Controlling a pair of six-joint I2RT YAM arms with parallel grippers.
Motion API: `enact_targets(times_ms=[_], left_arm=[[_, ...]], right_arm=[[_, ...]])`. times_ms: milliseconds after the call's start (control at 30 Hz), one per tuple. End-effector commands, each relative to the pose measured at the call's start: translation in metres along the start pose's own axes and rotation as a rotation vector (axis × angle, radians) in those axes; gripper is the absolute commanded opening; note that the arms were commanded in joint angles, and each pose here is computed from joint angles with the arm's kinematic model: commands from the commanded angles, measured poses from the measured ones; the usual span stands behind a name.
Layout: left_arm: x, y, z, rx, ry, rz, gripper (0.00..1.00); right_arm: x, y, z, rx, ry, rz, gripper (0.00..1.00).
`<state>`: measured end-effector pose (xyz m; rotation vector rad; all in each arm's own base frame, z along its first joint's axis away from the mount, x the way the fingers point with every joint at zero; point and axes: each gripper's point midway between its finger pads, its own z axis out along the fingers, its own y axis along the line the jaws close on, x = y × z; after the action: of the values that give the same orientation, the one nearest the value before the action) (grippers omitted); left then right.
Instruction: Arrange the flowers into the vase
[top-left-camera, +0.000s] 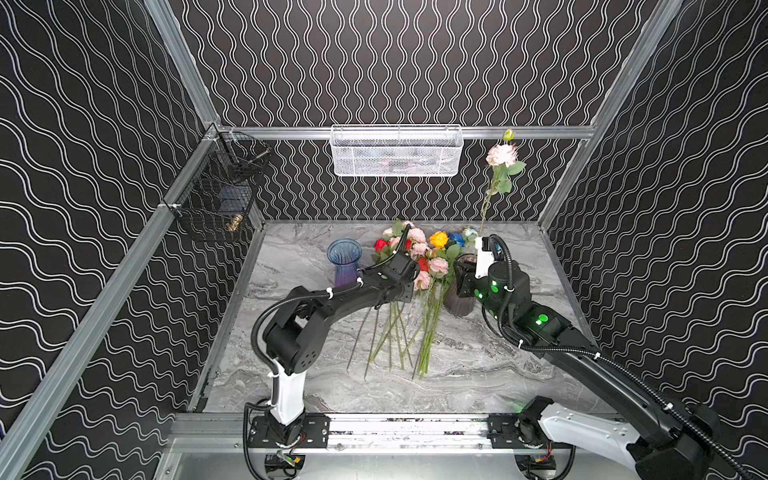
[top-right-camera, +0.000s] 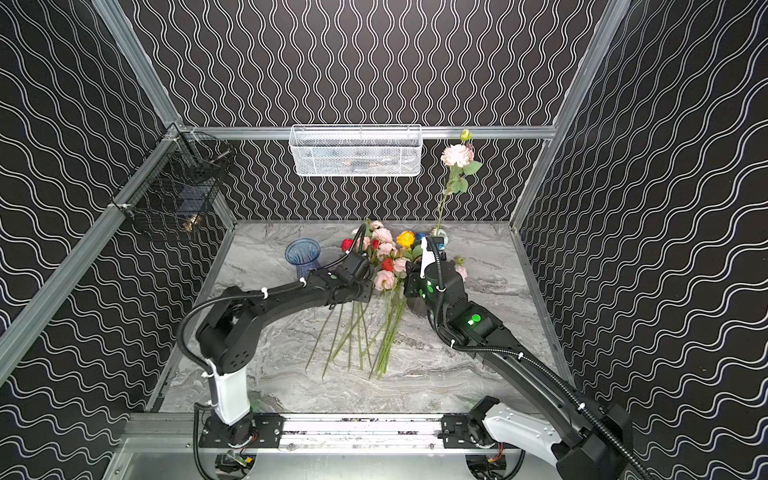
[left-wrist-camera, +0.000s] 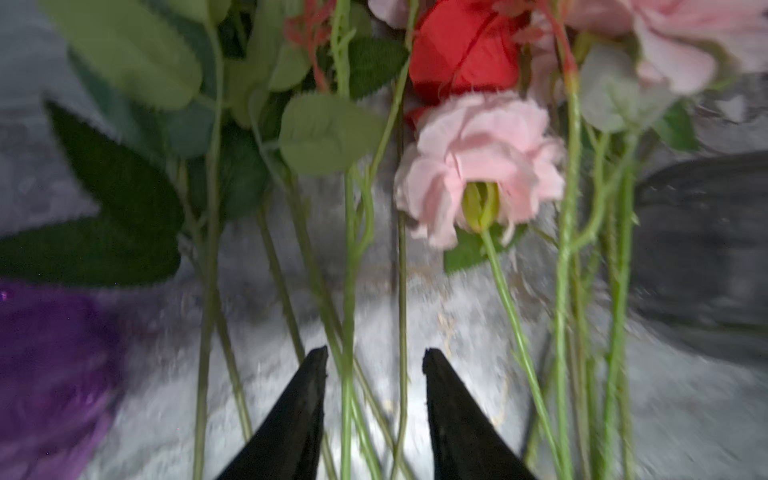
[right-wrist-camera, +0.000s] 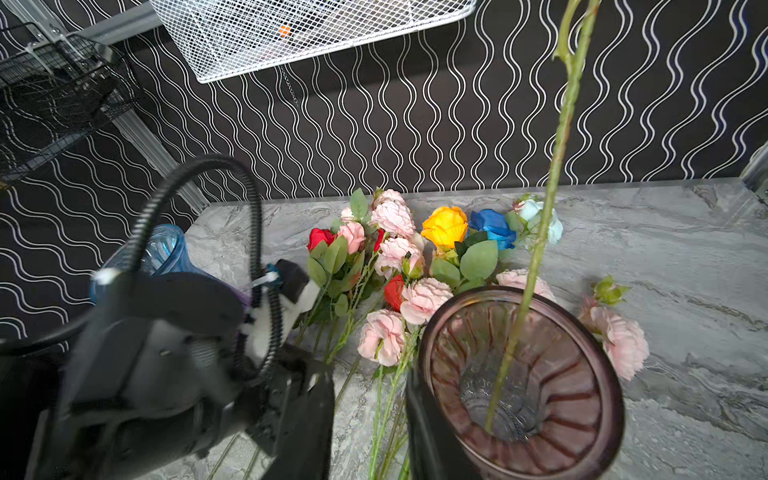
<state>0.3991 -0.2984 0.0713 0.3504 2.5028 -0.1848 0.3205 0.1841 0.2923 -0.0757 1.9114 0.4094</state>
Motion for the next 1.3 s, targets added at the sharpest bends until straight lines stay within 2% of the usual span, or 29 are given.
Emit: enact_targets(times_ms=[0, 133, 233, 367, 533, 633, 900, 1033, 1267], left_arm=[[-0.002, 0.01, 0.013, -0.067, 0.009, 0.07, 0.42], [-0.003, 0.013, 0.028, -0.082, 0.029, 0.094, 0.39], [-0.002, 0.014, 0.034, -0.074, 0.037, 0.093, 0.27], [-0.003, 0.011, 0.034, -0.038, 0.029, 0.082, 0.2], [-0.004, 0.013, 0.03, -0.016, 0.03, 0.047, 0.05], [-0.015, 0.011, 0.011, 0.022, -0.018, 0.006, 0.0], [-0.045, 0.003, -0.057, 0.155, -0.192, -0.105, 0.0], [-0.057, -0.003, -0.088, 0.238, -0.27, -0.128, 0.0], [-0.083, -0.014, -0.16, 0.409, -0.473, -0.165, 0.0]], right_arm=[[-0.007, 0.001, -0.002, -0.006, -0.031, 0.015, 0.31], [-0.007, -0.001, -0.005, 0.0, -0.034, 0.01, 0.31], [-0.007, -0.002, -0.006, 0.004, -0.036, 0.008, 0.32], [-0.01, -0.003, -0.007, 0.01, -0.039, 0.002, 0.31], [-0.017, 0.0, -0.012, -0.005, -0.052, 0.007, 0.31], [-0.02, 0.0, -0.015, -0.009, -0.062, 0.012, 0.31], [-0.024, 0.002, -0.015, -0.017, -0.069, 0.018, 0.31], [-0.026, 0.005, -0.016, -0.032, -0.072, 0.024, 0.31], [-0.029, 0.018, -0.022, -0.11, -0.069, 0.037, 0.31]])
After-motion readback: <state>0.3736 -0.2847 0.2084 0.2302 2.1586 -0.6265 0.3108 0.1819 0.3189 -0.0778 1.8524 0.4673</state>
